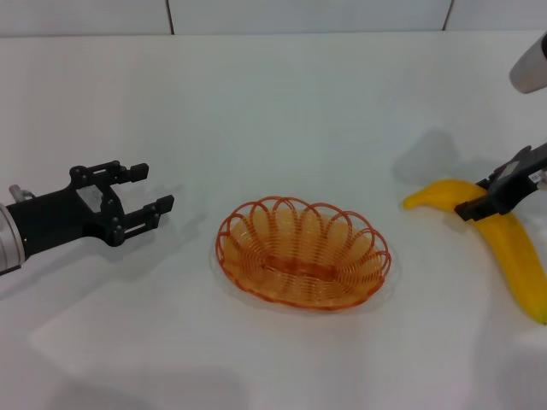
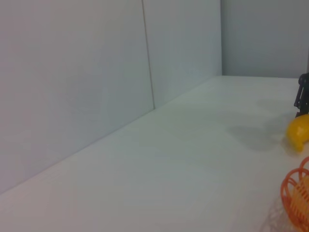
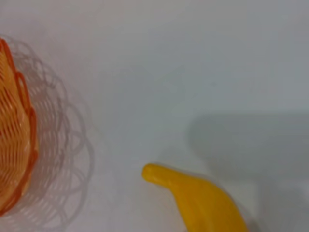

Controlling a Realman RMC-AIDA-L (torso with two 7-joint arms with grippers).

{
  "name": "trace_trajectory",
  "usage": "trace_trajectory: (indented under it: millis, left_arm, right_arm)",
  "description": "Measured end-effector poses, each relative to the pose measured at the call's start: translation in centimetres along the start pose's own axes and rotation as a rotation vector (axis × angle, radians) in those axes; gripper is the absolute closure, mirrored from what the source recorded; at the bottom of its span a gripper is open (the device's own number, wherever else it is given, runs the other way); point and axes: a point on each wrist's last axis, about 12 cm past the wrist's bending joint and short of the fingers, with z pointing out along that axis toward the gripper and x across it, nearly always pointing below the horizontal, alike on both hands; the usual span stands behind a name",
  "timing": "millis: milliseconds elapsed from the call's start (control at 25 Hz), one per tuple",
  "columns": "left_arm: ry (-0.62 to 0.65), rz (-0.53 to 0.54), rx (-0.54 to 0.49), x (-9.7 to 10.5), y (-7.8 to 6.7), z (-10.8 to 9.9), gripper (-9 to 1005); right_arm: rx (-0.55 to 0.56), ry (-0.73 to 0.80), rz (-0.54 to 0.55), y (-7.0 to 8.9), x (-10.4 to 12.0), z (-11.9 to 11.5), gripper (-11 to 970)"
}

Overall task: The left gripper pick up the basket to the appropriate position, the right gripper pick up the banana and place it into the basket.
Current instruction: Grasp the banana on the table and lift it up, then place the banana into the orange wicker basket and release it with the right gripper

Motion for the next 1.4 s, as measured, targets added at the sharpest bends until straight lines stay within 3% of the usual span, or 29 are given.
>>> trace_trajectory:
  millis: [280, 560, 720, 960, 1240, 1400]
  left_arm:
    - [0.001, -0.002, -0.001, 0.1, -0.1, -0.1, 379]
    - [0.005, -0.007, -0.004, 0.3, -0.1, -0.3, 379]
    - [0.005, -0.008, -0.006, 0.3, -0.1, -0.3, 379]
    - [0.005, -0.007, -0.006, 0.3, -0.1, -0.3, 379]
    - [0.001, -0.002, -0.002, 0.1, 0.0, -0.1, 379]
    - [-0.004, 0.004, 0.003, -0.2, 0.1, 0.2, 379]
  right_arm:
    - [0.015, -0.013, -0.003, -0.2, -0.3, -0.5, 459]
    - [0.036, -0.106, -0.043, 0.1, -2.2, -3.8, 459]
    - [-0.064, -0.231, -0.140, 2.1, -3.4, -5.9, 458]
    - [-0.312, -0.349, -0.384, 6.6, -5.4, -7.2, 458]
    - [-0.431, -0.316, -0.553, 10.7, -7.7, -5.8, 458]
    - [-0.442, -0.310, -0.588, 12.0, -8.8, -4.3, 458]
